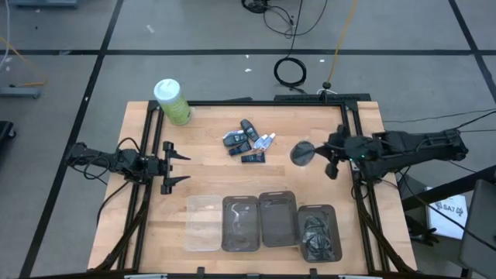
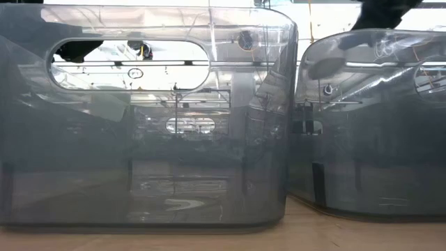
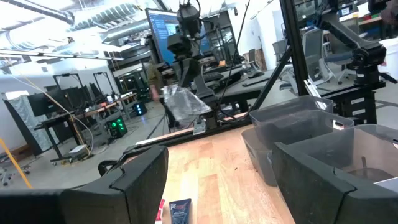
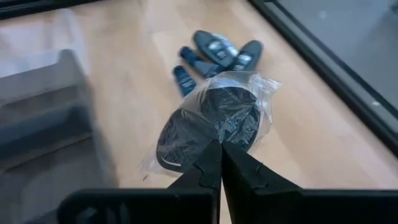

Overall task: Pick & Place Travel size toiletries
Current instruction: Put the black hairbrush into the right black bin

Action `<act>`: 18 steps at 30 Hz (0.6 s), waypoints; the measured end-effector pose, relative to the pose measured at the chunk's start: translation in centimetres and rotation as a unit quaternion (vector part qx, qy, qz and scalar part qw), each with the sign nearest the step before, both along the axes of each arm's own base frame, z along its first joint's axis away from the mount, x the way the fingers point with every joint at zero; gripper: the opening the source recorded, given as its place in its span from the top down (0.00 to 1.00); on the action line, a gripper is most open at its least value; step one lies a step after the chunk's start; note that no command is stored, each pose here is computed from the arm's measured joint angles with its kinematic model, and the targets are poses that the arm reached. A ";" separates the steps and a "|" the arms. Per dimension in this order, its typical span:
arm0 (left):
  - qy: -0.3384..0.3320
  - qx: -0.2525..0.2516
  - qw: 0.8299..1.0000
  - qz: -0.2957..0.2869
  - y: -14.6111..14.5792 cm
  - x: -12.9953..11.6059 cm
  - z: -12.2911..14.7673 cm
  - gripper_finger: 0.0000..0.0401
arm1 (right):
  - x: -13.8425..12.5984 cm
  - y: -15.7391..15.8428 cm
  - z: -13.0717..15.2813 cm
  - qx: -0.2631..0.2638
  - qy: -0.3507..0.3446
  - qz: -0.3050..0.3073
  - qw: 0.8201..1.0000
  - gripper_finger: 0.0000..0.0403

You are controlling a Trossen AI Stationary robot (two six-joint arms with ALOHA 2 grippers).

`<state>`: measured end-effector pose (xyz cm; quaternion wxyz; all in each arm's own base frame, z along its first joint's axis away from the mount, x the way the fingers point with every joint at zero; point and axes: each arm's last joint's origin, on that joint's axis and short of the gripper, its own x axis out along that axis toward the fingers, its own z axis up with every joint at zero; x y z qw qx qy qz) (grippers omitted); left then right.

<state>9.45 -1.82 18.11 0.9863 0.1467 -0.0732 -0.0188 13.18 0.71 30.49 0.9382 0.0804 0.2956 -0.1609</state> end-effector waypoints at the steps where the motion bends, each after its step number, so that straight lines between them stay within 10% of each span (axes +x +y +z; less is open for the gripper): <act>1: 0.000 0.000 1.000 0.000 0.0 0.0 0.0 0.30 | -0.3 0.2 0.0 0.002 -0.005 0.010 1.000 1.00; 18: 0.000 0.000 1.000 0.000 0.0 0.0 0.0 0.30 | -2.2 5.0 0.8 0.084 -0.076 0.264 0.958 1.00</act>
